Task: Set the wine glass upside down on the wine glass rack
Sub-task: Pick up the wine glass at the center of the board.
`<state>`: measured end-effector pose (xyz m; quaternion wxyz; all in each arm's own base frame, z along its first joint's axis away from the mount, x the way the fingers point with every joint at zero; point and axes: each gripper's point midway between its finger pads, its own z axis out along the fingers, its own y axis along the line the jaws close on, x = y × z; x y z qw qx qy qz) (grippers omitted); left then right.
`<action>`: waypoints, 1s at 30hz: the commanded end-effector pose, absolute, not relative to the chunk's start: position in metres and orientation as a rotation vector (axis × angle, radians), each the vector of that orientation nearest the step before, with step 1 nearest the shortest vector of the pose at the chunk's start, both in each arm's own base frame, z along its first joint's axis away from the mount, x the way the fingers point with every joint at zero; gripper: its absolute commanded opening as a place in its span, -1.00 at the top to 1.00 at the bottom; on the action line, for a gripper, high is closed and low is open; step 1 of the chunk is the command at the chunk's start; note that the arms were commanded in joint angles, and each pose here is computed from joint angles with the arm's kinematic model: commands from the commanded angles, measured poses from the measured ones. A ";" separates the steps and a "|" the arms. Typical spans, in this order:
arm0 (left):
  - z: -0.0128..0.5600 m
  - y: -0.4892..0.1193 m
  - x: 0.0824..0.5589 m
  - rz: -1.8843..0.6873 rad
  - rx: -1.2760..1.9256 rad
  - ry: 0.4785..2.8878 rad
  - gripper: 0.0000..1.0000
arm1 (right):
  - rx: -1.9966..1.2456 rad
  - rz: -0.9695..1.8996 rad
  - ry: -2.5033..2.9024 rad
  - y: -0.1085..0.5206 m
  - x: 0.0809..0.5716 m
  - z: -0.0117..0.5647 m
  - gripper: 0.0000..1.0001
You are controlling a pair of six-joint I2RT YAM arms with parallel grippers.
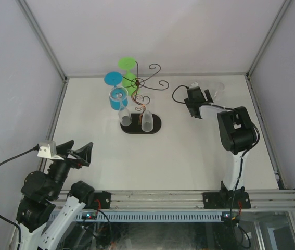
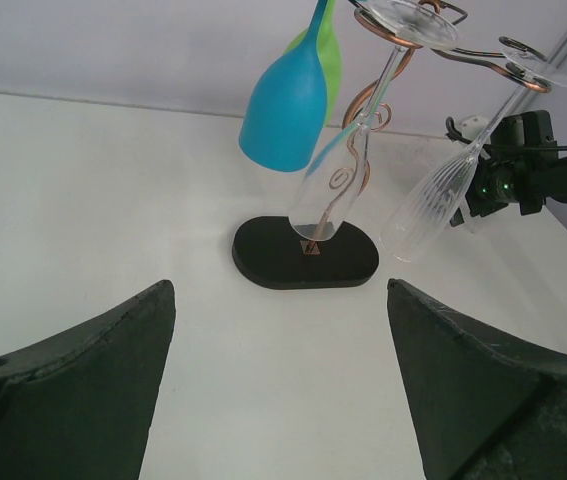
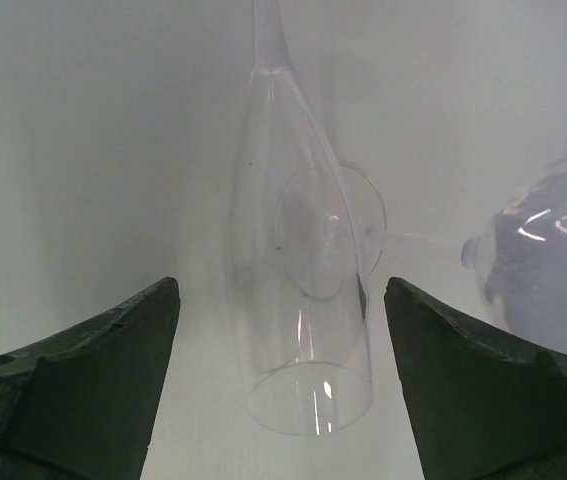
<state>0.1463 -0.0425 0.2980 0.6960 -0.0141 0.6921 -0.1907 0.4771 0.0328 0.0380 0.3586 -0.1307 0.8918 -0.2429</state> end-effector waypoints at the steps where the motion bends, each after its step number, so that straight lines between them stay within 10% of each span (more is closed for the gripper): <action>1: 0.299 -0.041 0.148 -0.414 -0.038 1.531 -0.80 | -0.356 -0.615 2.317 0.031 0.487 0.039 -0.63; 15: 0.299 -0.042 0.149 -0.415 -0.034 1.535 -0.80 | -0.376 -0.548 2.389 0.038 0.483 0.025 -0.08; 30: 0.310 -0.040 0.139 -0.444 -0.041 1.512 -0.79 | -0.430 -0.348 2.440 0.085 0.463 0.037 0.05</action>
